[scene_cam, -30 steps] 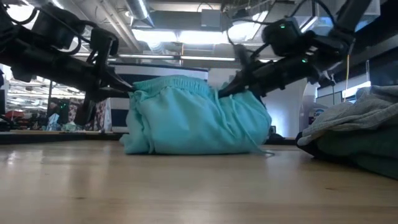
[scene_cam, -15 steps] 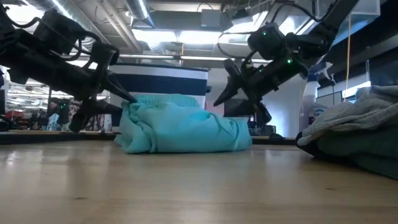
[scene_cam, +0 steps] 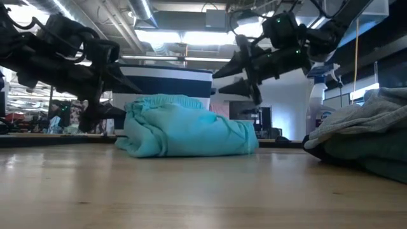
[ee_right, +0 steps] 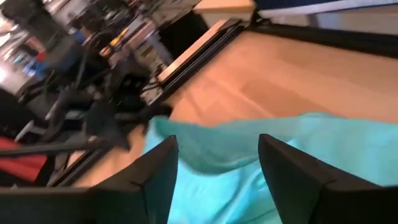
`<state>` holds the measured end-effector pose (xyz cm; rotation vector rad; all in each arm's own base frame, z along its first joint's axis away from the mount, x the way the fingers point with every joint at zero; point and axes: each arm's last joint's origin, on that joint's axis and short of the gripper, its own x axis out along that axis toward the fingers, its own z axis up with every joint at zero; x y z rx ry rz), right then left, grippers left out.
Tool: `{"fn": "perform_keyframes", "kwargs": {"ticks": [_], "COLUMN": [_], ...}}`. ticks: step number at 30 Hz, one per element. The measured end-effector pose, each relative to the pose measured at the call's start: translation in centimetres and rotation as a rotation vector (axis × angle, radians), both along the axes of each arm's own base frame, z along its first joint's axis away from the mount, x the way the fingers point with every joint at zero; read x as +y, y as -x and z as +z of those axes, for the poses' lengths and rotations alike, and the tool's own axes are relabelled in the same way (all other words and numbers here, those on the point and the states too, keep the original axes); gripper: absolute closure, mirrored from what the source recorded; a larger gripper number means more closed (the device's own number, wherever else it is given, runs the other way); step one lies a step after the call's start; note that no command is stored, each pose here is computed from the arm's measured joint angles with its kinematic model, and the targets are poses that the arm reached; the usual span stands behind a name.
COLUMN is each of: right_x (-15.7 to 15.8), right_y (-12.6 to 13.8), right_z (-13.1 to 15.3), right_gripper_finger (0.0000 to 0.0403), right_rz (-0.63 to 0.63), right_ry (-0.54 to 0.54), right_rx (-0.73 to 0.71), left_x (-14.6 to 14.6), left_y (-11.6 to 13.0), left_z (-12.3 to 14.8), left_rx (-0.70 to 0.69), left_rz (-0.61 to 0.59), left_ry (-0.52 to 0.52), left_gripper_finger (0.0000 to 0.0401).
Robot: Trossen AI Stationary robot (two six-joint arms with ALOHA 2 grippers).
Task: Fold Laundry from Bin
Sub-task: Fold the blue shorts
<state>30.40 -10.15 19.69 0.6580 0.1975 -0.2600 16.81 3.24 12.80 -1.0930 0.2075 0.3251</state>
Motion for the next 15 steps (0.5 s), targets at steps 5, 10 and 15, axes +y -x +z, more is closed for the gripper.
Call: {"fn": "perform_keyframes", "kwargs": {"ticks": [5, 10, 15], "right_x": [0.2, 0.4, 0.4], "right_y": [-0.1, -0.1, -0.1], "right_z": [0.5, 0.4, 0.4], "right_gripper_finger": [0.0204, 0.0213, 0.0210], "right_rz": [0.088, 0.139, 0.150], "right_ry": [0.031, 0.018, 0.024], "right_rx": [0.008, 0.028, 0.027], "left_x": [1.3, 2.4, 3.3], "left_y": [0.3, 0.6, -0.2], "left_z": [0.2, 0.7, 2.0], "left_rx": [0.000, -0.011, 0.000], "left_rz": [0.033, 0.046, -0.015], "left_ry": [-0.068, -0.137, -0.243], "left_gripper_finger": [0.0138, 0.0138, 0.0137]}}
